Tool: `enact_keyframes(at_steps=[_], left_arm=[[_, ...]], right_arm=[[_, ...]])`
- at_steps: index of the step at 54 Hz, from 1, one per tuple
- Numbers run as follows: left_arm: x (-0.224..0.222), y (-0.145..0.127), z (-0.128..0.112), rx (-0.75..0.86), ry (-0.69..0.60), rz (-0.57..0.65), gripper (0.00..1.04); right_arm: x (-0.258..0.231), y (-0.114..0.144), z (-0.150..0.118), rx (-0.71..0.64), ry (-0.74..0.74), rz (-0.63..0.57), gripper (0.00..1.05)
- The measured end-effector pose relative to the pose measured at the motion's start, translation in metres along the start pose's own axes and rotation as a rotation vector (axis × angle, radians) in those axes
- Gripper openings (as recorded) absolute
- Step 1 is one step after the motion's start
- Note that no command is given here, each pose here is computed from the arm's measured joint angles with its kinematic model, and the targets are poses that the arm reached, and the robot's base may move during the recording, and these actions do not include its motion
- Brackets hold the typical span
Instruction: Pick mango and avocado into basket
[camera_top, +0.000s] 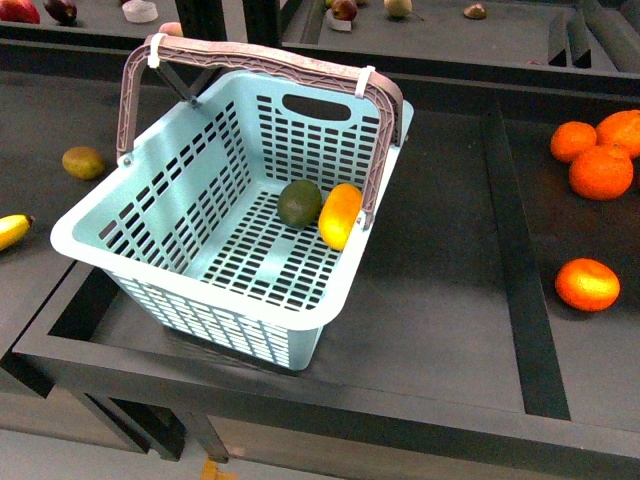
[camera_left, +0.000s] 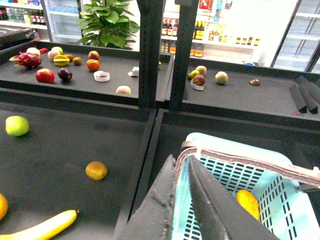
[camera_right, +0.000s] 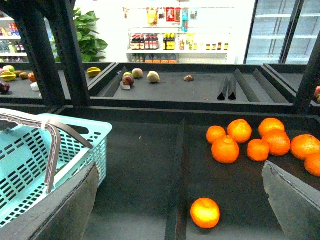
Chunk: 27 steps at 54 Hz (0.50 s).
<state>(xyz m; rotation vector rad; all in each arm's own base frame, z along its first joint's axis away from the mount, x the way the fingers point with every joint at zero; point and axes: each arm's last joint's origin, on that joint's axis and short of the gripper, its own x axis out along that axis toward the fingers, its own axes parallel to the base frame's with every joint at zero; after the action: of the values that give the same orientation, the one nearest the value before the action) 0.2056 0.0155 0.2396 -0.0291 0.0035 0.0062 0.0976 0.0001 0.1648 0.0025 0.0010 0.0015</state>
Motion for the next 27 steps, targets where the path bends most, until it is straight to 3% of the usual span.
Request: enact_keyframes(at_steps=[2, 16, 27], left_arm=[[-0.005, -0.001, -0.006, 0.002, 0.001, 0.004, 0.03], [-0.041, -0.014, -0.041, 0.015, 0.003, -0.005, 0.03], [-0.058, -0.014, -0.053, 0.019, 0.002, -0.006, 0.03]], right_arm=[[0.0, 0.0, 0.0, 0.0, 0.0, 0.0, 0.97], [0.0, 0.0, 0.0, 0.0, 0.0, 0.0, 0.97], [0.0, 0.0, 0.0, 0.0, 0.0, 0.0, 0.97]])
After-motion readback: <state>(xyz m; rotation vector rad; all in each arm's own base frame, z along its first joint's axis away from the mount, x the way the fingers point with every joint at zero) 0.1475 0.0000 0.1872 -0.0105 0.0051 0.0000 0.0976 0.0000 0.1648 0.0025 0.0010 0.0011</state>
